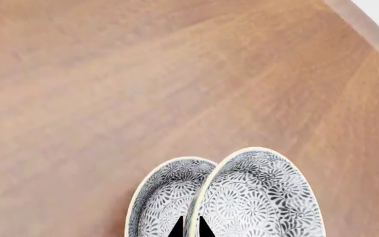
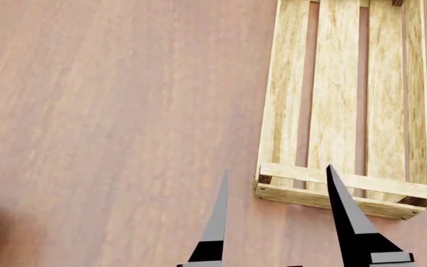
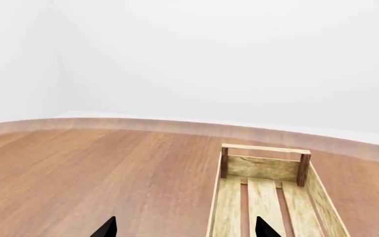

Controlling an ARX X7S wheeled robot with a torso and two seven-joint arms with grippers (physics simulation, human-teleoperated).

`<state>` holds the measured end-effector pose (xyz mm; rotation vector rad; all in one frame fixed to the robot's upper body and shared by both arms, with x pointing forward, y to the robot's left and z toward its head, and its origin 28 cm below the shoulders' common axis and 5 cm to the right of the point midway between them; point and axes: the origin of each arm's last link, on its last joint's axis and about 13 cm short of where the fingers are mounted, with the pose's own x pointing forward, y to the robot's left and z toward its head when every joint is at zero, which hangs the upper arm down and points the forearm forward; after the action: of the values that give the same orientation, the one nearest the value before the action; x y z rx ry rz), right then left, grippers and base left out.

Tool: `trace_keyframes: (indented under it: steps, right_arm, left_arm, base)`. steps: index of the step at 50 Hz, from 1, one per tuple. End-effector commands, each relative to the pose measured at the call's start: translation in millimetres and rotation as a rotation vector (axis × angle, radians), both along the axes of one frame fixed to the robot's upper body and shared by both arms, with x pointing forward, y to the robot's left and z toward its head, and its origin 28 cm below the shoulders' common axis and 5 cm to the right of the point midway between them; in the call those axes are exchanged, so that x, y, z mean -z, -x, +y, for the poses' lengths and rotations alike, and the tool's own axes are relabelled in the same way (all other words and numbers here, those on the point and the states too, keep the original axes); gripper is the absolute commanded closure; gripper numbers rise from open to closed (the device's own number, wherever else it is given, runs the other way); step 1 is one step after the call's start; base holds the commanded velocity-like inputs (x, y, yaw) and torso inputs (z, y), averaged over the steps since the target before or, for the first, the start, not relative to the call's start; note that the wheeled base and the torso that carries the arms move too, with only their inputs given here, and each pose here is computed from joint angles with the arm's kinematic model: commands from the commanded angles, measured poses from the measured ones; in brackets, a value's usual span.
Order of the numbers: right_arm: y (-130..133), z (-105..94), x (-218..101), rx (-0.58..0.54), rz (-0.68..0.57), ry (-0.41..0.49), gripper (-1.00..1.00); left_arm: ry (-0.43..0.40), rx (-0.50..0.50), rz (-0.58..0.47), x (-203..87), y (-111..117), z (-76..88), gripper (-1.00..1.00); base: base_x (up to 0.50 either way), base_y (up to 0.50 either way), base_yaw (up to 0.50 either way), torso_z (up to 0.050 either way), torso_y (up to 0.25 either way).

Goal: Stack the right bowl on the left bowl and place them in the tray.

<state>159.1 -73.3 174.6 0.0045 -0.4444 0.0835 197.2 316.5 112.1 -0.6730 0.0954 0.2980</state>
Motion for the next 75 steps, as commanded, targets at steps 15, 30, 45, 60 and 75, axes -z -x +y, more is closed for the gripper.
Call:
trace_keyframes:
  steps: [15, 30, 45, 60, 75]
  right_arm:
    - [0, 1.1, 1, -0.004, 0.004, 0.001, -1.0]
    - [0, 1.0, 1, -0.003, 0.005, 0.001, -1.0]
    - [-1, 1.2, 2, -0.004, 0.004, 0.002, -1.0]
    - [0, 2.0, 1, -0.007, 0.005, 0.003, -1.0]
    - [-1, 2.0, 2, -0.008, 0.007, 0.003, -1.0]
  left_arm:
    - [0.013, -0.046, -0.02, -2, 5, 10.5, 1.0]
    - [0.024, -0.037, 0.0, 7, -2, 8.8, 1.0]
    - [0.03, -0.034, 0.015, 13, -7, 8.7, 1.0]
    - [0.002, 0.019, -0.033, 7, -9, 5.9, -1.0]
    - [-0.016, 0.032, -0.04, 4, -7, 4.4, -1.0]
  base:
    - [0.0, 0.0, 0.0, 0.0, 0.001]
    - [0.0, 0.0, 0.0, 0.0, 0.0]
    - [0.0, 0.0, 0.0, 0.001, 0.001]
    - [0.0, 0.0, 0.0, 0.0, 0.0]
    - [0.0, 0.0, 0.0, 0.0, 0.0]
